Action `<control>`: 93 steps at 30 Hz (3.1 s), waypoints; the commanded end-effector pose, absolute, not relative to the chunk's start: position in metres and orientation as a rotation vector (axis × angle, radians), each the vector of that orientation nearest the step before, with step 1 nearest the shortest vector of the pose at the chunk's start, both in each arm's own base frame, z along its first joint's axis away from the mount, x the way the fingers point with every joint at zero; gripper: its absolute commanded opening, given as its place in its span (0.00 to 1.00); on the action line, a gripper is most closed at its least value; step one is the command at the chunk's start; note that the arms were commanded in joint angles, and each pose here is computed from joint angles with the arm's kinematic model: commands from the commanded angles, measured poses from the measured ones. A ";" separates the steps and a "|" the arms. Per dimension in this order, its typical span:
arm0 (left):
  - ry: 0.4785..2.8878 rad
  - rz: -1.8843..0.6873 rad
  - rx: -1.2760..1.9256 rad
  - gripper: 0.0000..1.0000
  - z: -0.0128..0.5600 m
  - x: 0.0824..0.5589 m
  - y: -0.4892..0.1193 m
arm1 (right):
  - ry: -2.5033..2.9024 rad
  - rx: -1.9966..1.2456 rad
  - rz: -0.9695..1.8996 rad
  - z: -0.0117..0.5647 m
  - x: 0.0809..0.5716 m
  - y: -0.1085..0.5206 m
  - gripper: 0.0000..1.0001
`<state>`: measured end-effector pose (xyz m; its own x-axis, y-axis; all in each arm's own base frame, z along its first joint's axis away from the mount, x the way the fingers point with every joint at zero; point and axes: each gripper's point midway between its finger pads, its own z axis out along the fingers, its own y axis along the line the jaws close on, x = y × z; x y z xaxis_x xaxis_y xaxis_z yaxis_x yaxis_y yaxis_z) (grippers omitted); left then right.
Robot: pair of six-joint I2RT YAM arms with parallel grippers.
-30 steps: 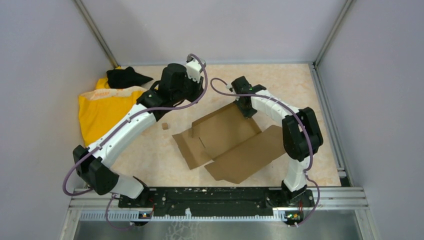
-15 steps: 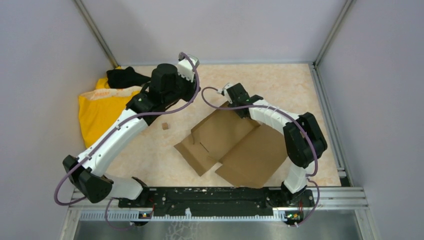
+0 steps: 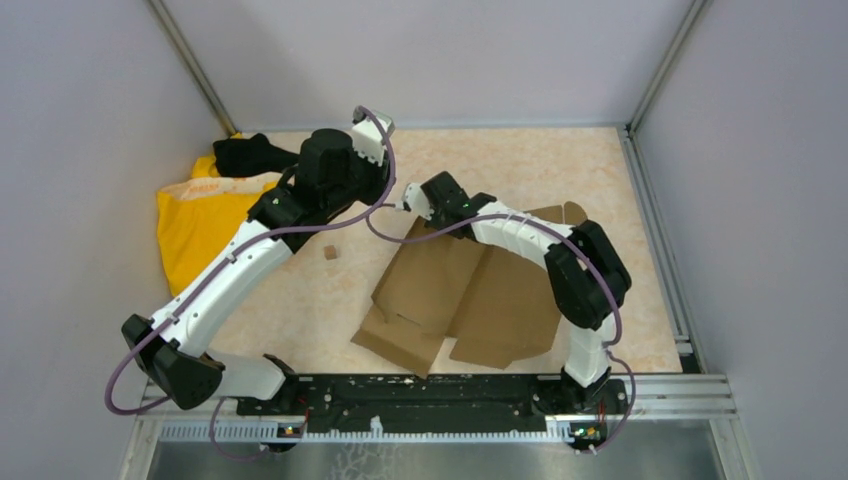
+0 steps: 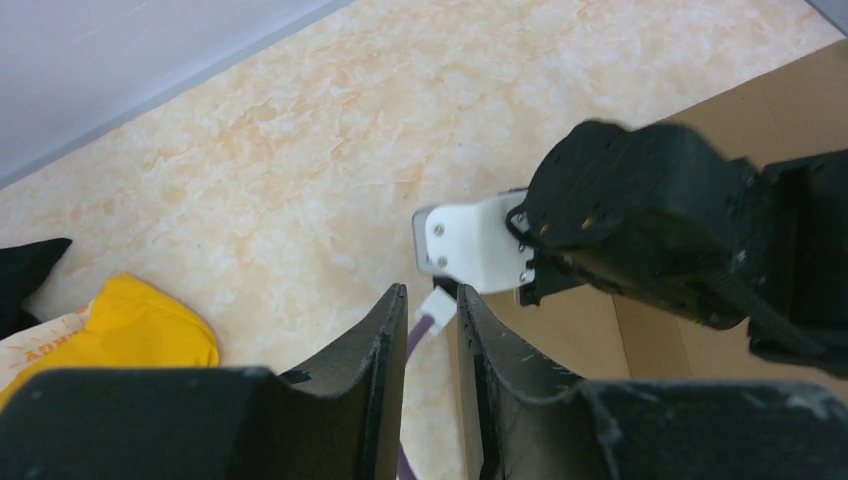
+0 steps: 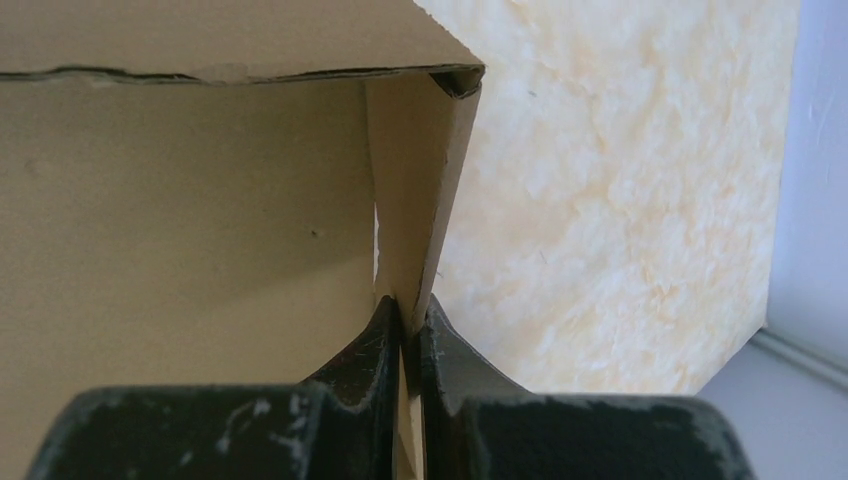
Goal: Fold the paper box
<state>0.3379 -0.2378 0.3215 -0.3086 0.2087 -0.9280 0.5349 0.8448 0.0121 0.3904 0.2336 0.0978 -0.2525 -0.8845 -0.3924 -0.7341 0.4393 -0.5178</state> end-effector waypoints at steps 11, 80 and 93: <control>1.851 -0.350 0.501 0.32 0.344 0.335 -0.223 | 1.822 -1.648 -0.488 0.068 0.391 0.282 0.00; 1.888 -0.338 0.504 0.32 0.332 0.337 -0.218 | 1.708 -1.439 -0.306 0.117 0.418 0.339 0.63; 1.885 -0.320 0.489 0.32 0.337 0.338 -0.215 | 1.683 -1.225 -0.311 0.170 0.429 0.329 0.69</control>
<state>0.3361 -0.2182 0.3251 -0.3208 0.2038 -0.9250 0.4977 0.8672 0.0185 0.4174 0.3279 0.0960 -0.0067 -0.9060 -0.4233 -0.6857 0.3122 -0.6575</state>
